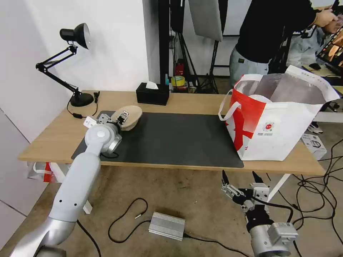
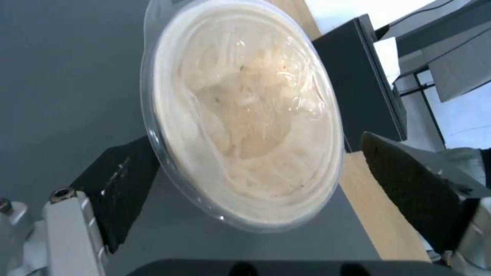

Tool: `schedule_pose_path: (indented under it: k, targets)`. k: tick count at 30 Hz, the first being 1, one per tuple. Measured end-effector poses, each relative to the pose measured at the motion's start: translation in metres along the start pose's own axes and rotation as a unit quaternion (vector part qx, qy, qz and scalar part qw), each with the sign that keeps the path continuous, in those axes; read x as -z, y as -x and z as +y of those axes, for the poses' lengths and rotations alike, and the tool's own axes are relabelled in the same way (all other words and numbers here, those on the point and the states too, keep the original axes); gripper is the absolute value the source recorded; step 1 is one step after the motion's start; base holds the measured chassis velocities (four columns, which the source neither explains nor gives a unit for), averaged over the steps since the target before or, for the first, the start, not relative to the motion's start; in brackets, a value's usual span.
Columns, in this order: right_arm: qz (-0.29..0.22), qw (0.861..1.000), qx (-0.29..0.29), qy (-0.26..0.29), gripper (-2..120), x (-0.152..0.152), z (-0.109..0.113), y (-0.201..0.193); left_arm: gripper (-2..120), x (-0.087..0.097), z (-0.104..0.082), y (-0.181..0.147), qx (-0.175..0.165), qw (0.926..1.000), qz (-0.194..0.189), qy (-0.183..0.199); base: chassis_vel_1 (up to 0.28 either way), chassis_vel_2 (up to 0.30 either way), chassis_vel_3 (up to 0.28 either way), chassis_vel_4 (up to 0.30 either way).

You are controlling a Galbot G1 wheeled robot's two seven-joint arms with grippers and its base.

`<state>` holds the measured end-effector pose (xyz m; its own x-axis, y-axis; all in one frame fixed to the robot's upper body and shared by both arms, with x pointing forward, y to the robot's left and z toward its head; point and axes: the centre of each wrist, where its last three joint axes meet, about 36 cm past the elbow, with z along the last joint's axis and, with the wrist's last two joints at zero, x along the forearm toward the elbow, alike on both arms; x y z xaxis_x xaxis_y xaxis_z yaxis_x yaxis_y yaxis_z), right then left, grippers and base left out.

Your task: Pick up the trash from the table and place it into the takeout bag.

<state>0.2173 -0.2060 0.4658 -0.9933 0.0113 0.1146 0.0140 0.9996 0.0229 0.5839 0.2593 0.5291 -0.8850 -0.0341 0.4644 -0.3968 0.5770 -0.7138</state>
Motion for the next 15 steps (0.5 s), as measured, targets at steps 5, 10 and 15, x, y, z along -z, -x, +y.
schedule_pose_path:
  k: [5,10,15]
  targets:
    - [0.000,1.000,0.000,0.000,100,0.0000,0.0000,0.0000,100,0.0010,-0.0001,0.0008,0.000,1.0000,-0.002,0.000,0.000,0.000,0.000,0.000]
    - [0.000,1.000,0.000,0.000,100,0.0000,0.0000,0.0000,100,0.0009,0.0002,0.0023,0.001,1.0000,-0.002,0.000,0.000,0.000,0.000,0.000]
    - [0.000,1.000,0.000,0.000,100,0.0000,0.0000,0.0000,100,0.0001,-0.0006,0.0053,0.004,1.0000,-0.001,0.000,0.000,0.000,0.000,0.000]
